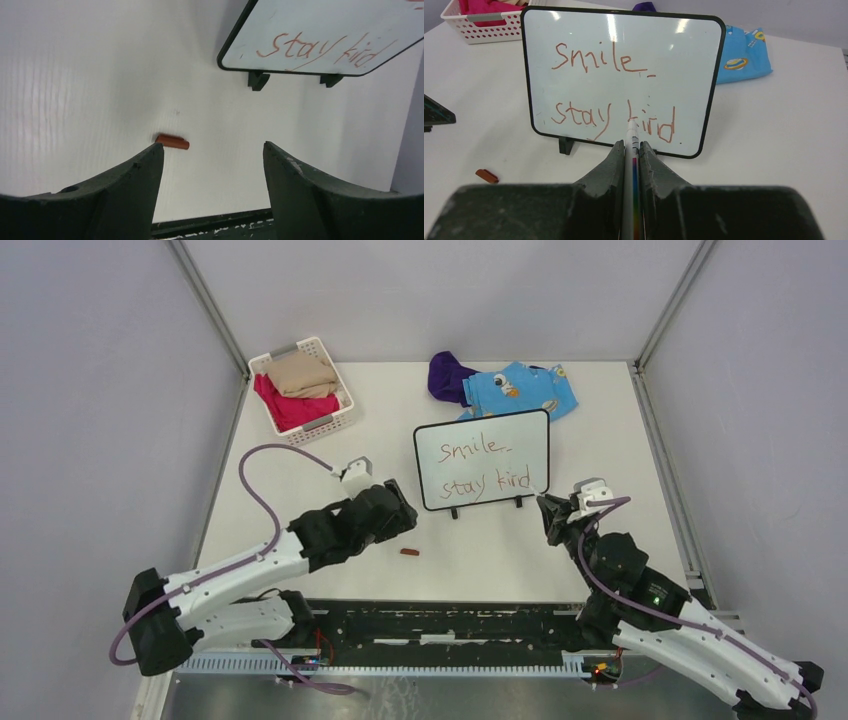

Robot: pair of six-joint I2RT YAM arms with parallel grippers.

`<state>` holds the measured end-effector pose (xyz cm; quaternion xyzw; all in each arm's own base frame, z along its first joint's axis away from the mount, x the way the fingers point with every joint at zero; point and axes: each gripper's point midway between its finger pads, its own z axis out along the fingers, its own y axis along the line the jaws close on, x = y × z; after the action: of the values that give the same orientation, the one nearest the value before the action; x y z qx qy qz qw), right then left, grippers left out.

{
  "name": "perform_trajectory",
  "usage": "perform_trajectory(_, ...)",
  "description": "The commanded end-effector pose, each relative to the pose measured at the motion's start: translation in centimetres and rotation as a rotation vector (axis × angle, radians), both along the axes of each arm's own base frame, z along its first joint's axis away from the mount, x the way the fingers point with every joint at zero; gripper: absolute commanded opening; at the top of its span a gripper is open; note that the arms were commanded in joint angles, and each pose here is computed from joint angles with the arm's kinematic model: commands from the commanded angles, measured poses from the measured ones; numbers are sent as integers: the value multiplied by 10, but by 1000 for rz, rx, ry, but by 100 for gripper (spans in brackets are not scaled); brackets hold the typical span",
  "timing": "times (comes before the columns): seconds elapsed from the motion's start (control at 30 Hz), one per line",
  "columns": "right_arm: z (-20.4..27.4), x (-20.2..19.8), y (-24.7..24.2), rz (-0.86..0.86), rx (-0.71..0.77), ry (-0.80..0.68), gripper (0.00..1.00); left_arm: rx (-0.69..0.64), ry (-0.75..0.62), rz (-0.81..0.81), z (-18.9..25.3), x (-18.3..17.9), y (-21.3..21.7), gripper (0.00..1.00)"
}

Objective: Write a sentence on the whiteboard
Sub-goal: Close the pen cap at the center of the board.

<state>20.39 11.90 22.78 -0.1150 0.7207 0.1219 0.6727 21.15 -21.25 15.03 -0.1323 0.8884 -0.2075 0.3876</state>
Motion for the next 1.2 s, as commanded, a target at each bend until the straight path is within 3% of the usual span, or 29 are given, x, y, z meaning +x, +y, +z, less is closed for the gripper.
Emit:
perform_trajectory(0.0, 13, 0, 14, 45, 71, -18, 0, -145, 209, 313, -18, -15, -8, 78)
perform_trajectory(0.2, 18, -2, 18, 65, 104, -13, 0, -120, 336, 344, -55, -41, -30, 78)
perform_trajectory(0.67, 12, -3, 18, 64, 118, 6, 0, -70, 328, 383, -96, -20, -27, 75)
perform_trajectory(1.17, 10, -5, 11, 44, 112, 7, 0, 28, 411, 388, -128, -5, -14, 57)
